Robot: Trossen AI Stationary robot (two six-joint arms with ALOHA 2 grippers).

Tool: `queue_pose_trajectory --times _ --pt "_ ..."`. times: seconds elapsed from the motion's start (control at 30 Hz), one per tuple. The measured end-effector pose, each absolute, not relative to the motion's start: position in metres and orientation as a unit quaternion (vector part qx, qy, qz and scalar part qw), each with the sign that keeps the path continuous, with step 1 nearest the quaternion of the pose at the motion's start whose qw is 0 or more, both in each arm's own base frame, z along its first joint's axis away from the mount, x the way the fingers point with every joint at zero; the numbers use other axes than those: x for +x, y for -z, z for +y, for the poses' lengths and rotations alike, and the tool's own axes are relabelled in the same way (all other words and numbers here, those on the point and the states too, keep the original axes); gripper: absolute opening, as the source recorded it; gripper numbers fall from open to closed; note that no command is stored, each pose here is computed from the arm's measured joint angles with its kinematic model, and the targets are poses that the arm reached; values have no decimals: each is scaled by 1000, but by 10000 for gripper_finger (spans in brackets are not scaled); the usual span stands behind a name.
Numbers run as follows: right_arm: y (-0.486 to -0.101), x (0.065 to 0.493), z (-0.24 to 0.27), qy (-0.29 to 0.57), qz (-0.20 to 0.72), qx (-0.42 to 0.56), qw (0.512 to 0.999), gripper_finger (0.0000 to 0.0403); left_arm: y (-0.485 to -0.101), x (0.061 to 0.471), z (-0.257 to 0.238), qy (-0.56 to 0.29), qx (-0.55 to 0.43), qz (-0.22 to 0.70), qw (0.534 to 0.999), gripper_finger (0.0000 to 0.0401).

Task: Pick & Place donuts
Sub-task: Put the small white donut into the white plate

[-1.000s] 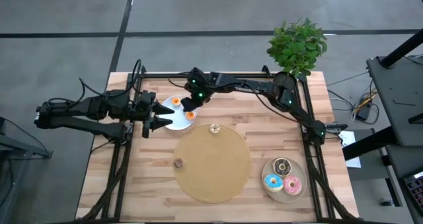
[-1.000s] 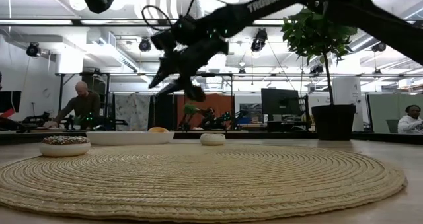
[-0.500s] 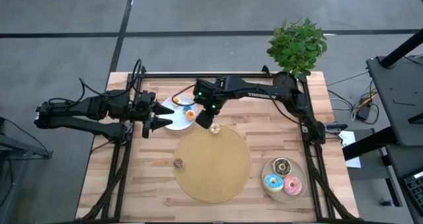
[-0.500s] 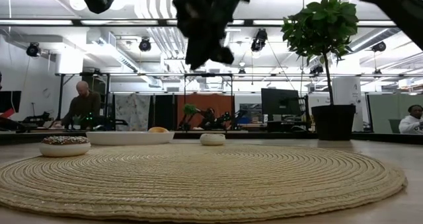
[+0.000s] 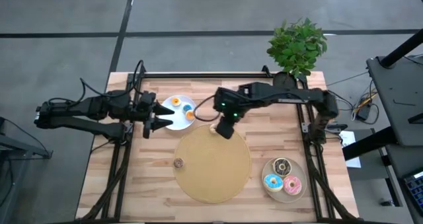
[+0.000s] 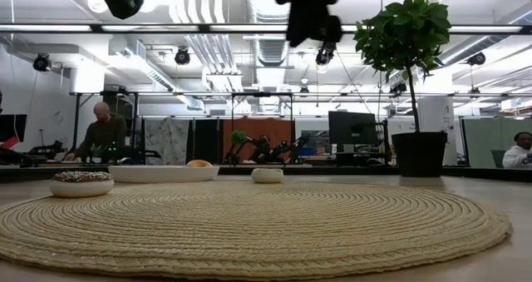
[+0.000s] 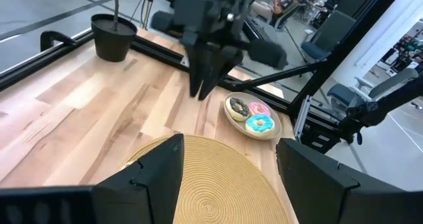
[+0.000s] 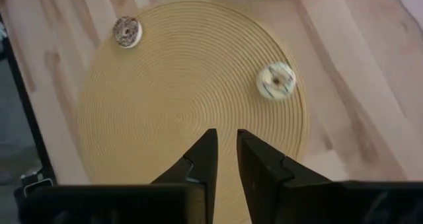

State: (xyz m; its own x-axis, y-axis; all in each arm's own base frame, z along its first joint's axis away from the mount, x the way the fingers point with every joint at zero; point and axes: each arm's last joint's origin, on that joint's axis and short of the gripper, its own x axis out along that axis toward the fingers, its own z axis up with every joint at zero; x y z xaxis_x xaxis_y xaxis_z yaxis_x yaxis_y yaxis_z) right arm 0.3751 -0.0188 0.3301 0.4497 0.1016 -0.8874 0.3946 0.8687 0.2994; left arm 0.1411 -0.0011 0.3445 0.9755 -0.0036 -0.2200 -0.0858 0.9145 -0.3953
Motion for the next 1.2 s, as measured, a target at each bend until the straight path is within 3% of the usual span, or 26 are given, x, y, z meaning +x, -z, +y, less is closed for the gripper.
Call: queue_pose_trajectory --times 0.37,1.2 --pt "-333 321 12 80 409 282 865 43 -340 150 -1 -21 -207 127 970 213" --pt "-355 204 20 135 279 320 895 43 -341 223 1 -20 -116 184 976 213"
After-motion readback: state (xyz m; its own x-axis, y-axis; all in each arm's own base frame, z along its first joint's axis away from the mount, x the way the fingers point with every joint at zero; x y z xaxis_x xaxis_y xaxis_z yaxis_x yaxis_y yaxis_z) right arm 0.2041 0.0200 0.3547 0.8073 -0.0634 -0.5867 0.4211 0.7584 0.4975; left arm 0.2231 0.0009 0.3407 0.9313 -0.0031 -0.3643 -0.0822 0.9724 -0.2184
